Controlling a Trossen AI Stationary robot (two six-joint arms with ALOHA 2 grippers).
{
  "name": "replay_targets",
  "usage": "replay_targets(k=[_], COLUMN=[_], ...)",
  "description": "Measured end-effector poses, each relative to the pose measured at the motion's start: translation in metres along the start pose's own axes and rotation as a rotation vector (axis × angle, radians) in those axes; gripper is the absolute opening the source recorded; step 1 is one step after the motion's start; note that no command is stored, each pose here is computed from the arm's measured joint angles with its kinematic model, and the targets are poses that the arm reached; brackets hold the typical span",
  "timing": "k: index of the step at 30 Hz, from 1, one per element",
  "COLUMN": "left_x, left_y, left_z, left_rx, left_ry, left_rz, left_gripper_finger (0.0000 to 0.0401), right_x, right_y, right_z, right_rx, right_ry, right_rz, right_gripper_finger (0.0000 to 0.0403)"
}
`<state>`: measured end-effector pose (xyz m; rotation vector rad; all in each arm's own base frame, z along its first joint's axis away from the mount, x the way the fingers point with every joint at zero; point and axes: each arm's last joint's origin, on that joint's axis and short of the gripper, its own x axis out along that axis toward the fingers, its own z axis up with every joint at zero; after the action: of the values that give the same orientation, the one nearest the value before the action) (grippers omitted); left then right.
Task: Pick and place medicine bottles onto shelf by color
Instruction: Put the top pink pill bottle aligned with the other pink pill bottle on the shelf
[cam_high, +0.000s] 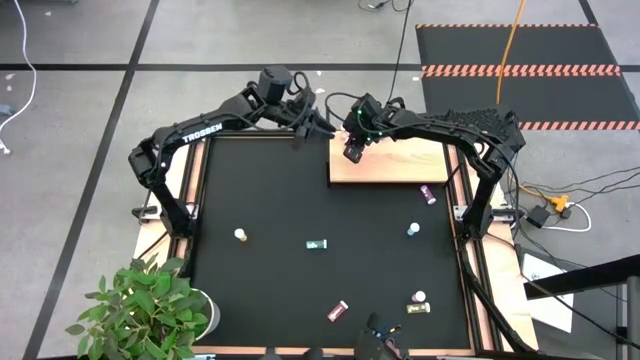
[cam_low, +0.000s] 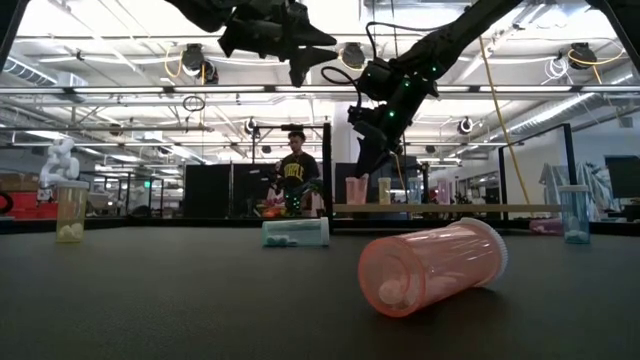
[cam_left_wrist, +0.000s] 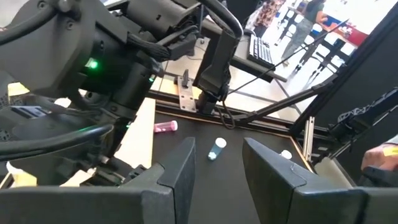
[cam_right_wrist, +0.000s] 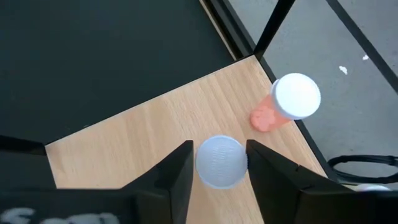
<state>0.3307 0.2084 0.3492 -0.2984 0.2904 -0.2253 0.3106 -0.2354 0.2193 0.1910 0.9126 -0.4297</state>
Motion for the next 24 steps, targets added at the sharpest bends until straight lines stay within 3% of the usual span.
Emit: replay_targets(k=[11, 16, 24], left_x=[0.001, 0.001, 0.001], left_y=[0.0, 0.0, 0.0], left_z=[0.0, 0.0, 0.0], left_rx=[0.009, 0.001, -0.013], left_ry=[0.0, 0.0, 0.0], left_rz=[0.022, 0.023, 0.023], left_gripper_finger=[0.0134, 0.0134, 0.0134], right_x=[0.0, -0.004, -0.041], right_y=[-0.002, -0.001, 0.0], right_z=[0.0, 0.001, 0.01], right_rx=[0.03, 0.046, 0.039], right_ry=[0.0, -0.005, -0.086], right_rz=[0.0, -0.002, -0.049], right_gripper_finger=[0.0214, 0.022, 0.0219])
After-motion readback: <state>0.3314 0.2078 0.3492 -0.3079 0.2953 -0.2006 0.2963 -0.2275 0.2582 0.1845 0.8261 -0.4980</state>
